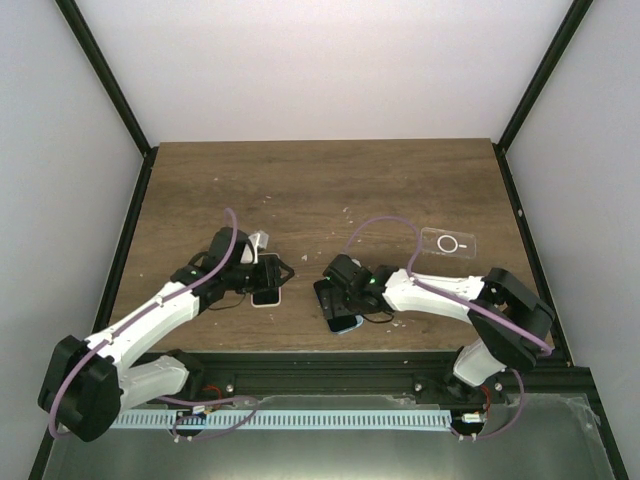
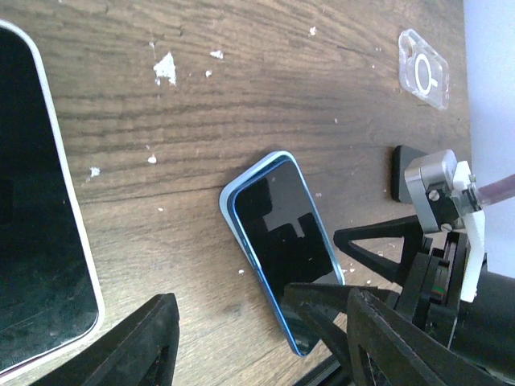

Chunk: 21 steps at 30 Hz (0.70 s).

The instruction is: Put the phone into the phone case

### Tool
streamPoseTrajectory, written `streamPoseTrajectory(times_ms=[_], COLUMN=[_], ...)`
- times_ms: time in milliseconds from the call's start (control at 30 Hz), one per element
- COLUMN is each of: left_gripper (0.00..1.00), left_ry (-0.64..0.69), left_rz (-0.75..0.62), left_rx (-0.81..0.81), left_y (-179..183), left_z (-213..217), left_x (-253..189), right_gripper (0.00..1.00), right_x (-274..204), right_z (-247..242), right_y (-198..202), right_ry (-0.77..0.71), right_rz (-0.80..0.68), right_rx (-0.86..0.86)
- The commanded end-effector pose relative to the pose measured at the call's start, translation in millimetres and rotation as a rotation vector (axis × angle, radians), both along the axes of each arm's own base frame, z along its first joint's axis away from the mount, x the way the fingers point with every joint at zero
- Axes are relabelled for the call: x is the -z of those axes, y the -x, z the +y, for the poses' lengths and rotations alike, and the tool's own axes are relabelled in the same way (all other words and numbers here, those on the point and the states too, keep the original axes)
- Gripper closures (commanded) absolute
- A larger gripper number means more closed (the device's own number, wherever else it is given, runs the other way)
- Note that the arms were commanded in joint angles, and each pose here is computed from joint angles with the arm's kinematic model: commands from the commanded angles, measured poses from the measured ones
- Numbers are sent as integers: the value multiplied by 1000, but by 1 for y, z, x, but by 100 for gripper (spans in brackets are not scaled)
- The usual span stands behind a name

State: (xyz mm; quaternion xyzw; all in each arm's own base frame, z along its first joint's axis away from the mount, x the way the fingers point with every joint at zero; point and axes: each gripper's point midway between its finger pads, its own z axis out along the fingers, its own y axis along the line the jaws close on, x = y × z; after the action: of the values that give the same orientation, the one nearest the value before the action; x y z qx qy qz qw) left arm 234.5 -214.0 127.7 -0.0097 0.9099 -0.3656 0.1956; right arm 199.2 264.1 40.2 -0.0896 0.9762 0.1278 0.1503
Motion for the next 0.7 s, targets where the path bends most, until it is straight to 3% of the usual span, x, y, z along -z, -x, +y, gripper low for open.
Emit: streamPoseTrajectory(times_ms=[0,133,333,500,667], left_gripper=[42,42,47,48,47], left_ry=[38,41,-22,-86,-50], left_rz=[46,63,-1,30,89], left_rx=[15,21,36,23,88], left_y=[7,9,-13,-31,-15], left_z=[-5,-7,-3,10,8], left_x=[7,8,-13,-16,-4], right_gripper=[5,8,19,22,31], right_x=[1,9,4,-9,-13], right_z=[2,0,29,53,61], right_y=[-4,0,15,13,8], right_ry=[-20,-16,-158,-246,-286], right_rz=[-15,15,102,141,139], right_rx=[-18,-17,-61,-39,-10])
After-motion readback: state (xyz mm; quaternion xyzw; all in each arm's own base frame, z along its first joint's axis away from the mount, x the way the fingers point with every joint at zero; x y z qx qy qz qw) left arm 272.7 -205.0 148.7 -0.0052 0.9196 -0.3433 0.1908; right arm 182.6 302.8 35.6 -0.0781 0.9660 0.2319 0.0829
